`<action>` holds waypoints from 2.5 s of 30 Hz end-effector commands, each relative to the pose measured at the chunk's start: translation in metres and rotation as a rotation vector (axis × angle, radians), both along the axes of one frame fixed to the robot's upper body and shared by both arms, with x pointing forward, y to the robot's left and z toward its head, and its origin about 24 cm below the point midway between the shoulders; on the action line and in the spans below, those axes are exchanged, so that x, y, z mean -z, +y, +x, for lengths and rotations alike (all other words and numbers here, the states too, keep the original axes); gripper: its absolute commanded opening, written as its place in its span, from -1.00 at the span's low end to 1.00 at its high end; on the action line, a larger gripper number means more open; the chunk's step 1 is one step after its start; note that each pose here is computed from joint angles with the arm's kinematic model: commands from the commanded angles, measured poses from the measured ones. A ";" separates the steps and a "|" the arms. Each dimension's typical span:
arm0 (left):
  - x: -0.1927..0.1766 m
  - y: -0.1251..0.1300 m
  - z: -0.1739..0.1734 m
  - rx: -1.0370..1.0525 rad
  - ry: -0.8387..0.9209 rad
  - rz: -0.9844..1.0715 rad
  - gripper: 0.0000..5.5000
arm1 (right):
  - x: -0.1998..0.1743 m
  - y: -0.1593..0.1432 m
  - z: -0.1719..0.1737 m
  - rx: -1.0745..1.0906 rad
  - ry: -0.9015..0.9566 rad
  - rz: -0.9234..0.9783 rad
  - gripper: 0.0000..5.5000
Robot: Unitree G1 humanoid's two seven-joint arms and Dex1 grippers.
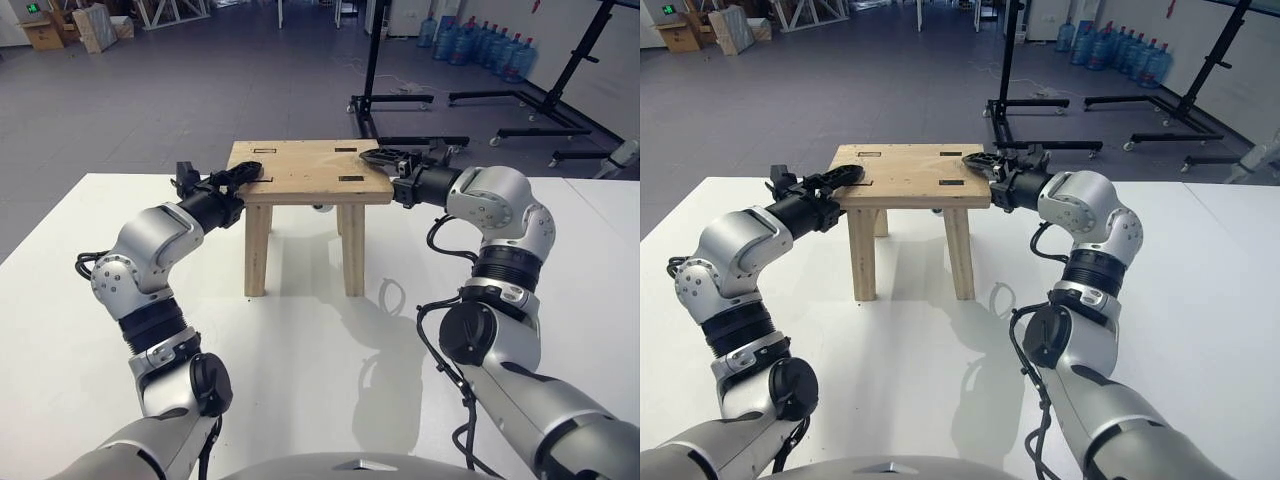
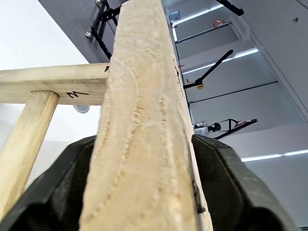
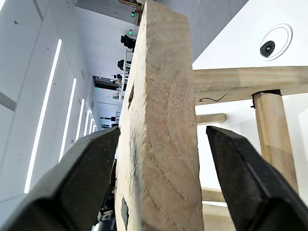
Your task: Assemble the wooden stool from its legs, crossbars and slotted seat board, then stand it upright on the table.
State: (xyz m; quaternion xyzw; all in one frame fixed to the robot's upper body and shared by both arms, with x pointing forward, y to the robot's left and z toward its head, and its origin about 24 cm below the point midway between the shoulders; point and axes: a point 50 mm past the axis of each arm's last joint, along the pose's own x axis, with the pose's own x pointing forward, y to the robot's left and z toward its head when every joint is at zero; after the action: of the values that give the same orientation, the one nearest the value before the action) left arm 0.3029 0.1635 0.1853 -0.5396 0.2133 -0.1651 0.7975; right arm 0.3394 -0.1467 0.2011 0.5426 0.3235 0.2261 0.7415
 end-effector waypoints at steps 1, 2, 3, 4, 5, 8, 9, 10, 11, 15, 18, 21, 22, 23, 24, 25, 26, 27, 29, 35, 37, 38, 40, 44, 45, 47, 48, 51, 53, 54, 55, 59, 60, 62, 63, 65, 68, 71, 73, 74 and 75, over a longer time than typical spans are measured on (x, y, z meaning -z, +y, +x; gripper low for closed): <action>0.011 -0.050 -0.005 0.257 0.030 0.024 0.33 | 0.017 0.055 -0.007 -0.200 0.069 -0.034 0.43; 0.012 -0.049 -0.005 0.255 0.036 0.026 0.38 | 0.014 0.053 -0.005 -0.193 0.062 -0.030 0.50; 0.013 -0.047 -0.006 0.249 0.043 0.027 0.43 | 0.010 0.050 -0.004 -0.185 0.051 -0.026 0.55; 0.015 -0.046 -0.006 0.244 0.049 0.028 0.50 | 0.006 0.048 -0.003 -0.180 0.041 -0.025 0.64; 0.015 -0.045 -0.006 0.238 0.051 0.026 0.56 | 0.002 0.046 -0.002 -0.175 0.028 -0.024 0.72; 0.008 -0.041 -0.005 0.231 0.033 0.007 0.70 | -0.007 0.036 0.001 -0.159 -0.005 -0.026 0.91; 0.005 -0.040 -0.004 0.227 0.024 0.001 0.74 | -0.009 0.033 0.002 -0.151 -0.012 -0.027 0.96; 0.002 -0.038 -0.003 0.221 0.015 -0.010 0.78 | -0.010 0.030 0.003 -0.144 -0.018 -0.027 0.96; -0.001 -0.035 -0.003 0.214 0.004 -0.020 0.82 | -0.011 0.027 0.004 -0.137 -0.022 -0.026 0.96; -0.009 -0.023 0.000 0.178 -0.029 -0.046 0.96 | -0.010 0.017 0.006 -0.110 -0.032 -0.012 0.96; -0.011 -0.014 0.003 0.147 -0.043 -0.060 0.96 | -0.010 0.010 0.009 -0.089 -0.036 -0.003 0.96; -0.006 -0.008 0.002 0.132 -0.034 -0.062 0.96 | -0.007 0.002 0.011 -0.062 -0.036 0.004 0.96; -0.002 -0.007 0.002 0.130 -0.024 -0.062 0.96 | -0.008 0.001 0.012 -0.058 -0.041 0.006 0.96; 0.002 -0.005 0.002 0.130 -0.014 -0.062 0.96 | -0.009 0.000 0.012 -0.056 -0.048 0.006 0.96; 0.005 -0.005 0.001 0.129 -0.006 -0.063 0.96 | -0.010 -0.002 0.013 -0.053 -0.054 0.004 0.96; 0.009 -0.003 0.001 0.128 0.003 -0.064 0.96 | -0.010 -0.005 0.014 -0.046 -0.055 0.000 0.96; 0.014 -0.002 0.001 0.125 0.014 -0.069 0.96 | -0.009 -0.008 0.014 -0.037 -0.054 -0.004 0.96; 0.018 0.000 0.001 0.122 0.025 -0.076 0.96 | -0.007 -0.012 0.015 -0.029 -0.052 -0.006 0.96; 0.024 0.002 0.000 0.122 0.027 -0.098 0.96 | -0.002 -0.016 0.014 -0.020 -0.048 -0.005 0.96; 0.032 0.014 -0.003 0.107 -0.013 -0.149 0.96 | 0.022 -0.025 0.012 -0.008 -0.015 0.039 0.96; 0.029 0.017 -0.003 0.106 -0.031 -0.153 0.96 | 0.027 -0.032 0.011 0.008 -0.016 0.051 0.96; 0.027 0.019 -0.004 0.105 -0.045 -0.158 0.96 | 0.029 -0.035 0.011 0.018 -0.015 0.056 0.96; 0.023 0.024 -0.005 0.099 -0.074 -0.166 0.96 | 0.031 -0.043 0.010 0.037 -0.021 0.067 0.96; 0.016 0.031 -0.008 0.082 -0.118 -0.173 0.96 | 0.028 -0.061 0.009 0.084 -0.046 0.078 0.96; 0.015 0.031 -0.009 0.078 -0.125 -0.174 0.96 | 0.028 -0.065 0.008 0.094 -0.050 0.080 0.96; 0.013 0.034 -0.012 0.060 -0.143 -0.176 0.96 | 0.028 -0.072 0.007 0.111 -0.061 0.079 0.96; 0.011 0.036 -0.014 0.050 -0.157 -0.177 0.96 | 0.027 -0.075 0.005 0.118 -0.069 0.078 0.96; 0.006 0.046 -0.023 0.014 -0.214 -0.183 0.96 | 0.026 -0.085 -0.004 0.124 -0.108 0.075 0.96; 0.005 0.054 -0.030 -0.010 -0.246 -0.185 0.96 | 0.031 -0.091 -0.013 0.122 -0.126 0.069 0.96; 0.006 0.057 -0.033 -0.016 -0.251 -0.177 0.96 | 0.035 -0.092 -0.019 0.119 -0.135 0.058 0.96; 0.008 0.059 -0.035 -0.027 -0.244 -0.169 0.96 | 0.039 -0.093 -0.024 0.114 -0.144 0.046 0.96; 0.033 0.089 -0.059 -0.223 -0.192 0.200 0.96 | 0.062 -0.092 -0.055 0.129 -0.222 -0.228 0.96; 0.038 0.092 -0.066 -0.283 -0.193 0.352 0.96 | 0.069 -0.087 -0.062 0.165 -0.255 -0.327 0.96; 0.049 0.082 -0.076 -0.339 -0.234 0.692 0.96 | 0.084 -0.074 -0.070 0.298 -0.330 -0.549 0.96; 0.054 0.073 -0.078 -0.345 -0.264 0.814 0.96 | 0.090 -0.067 -0.072 0.362 -0.373 -0.698 0.96; 0.063 0.058 -0.079 -0.360 -0.330 0.963 0.96 | 0.098 -0.053 -0.076 0.455 -0.470 -0.934 0.96; 0.076 0.049 -0.080 -0.403 -0.374 1.064 0.96 | 0.103 -0.045 -0.079 0.591 -0.578 -1.145 0.96; 0.082 0.051 -0.081 -0.467 -0.389 1.116 0.96 | 0.107 -0.045 -0.080 0.661 -0.632 -1.220 0.96; 0.084 0.049 -0.080 -0.496 -0.403 1.122 0.96 | 0.109 -0.043 -0.082 0.683 -0.666 -1.230 0.96; 0.085 0.047 -0.080 -0.504 -0.411 1.122 0.96 | 0.111 -0.042 -0.082 0.691 -0.676 -1.231 0.96; 0.086 0.045 -0.079 -0.513 -0.415 1.114 0.96 | 0.112 -0.041 -0.082 0.692 -0.690 -1.225 0.96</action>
State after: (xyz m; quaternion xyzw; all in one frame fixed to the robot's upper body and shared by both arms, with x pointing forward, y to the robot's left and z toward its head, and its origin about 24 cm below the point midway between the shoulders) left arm 0.2229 0.2121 0.1044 -0.0341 -0.0278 0.0637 0.9970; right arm 0.2583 -0.1887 0.0957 0.0073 -0.0458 -0.0830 0.9955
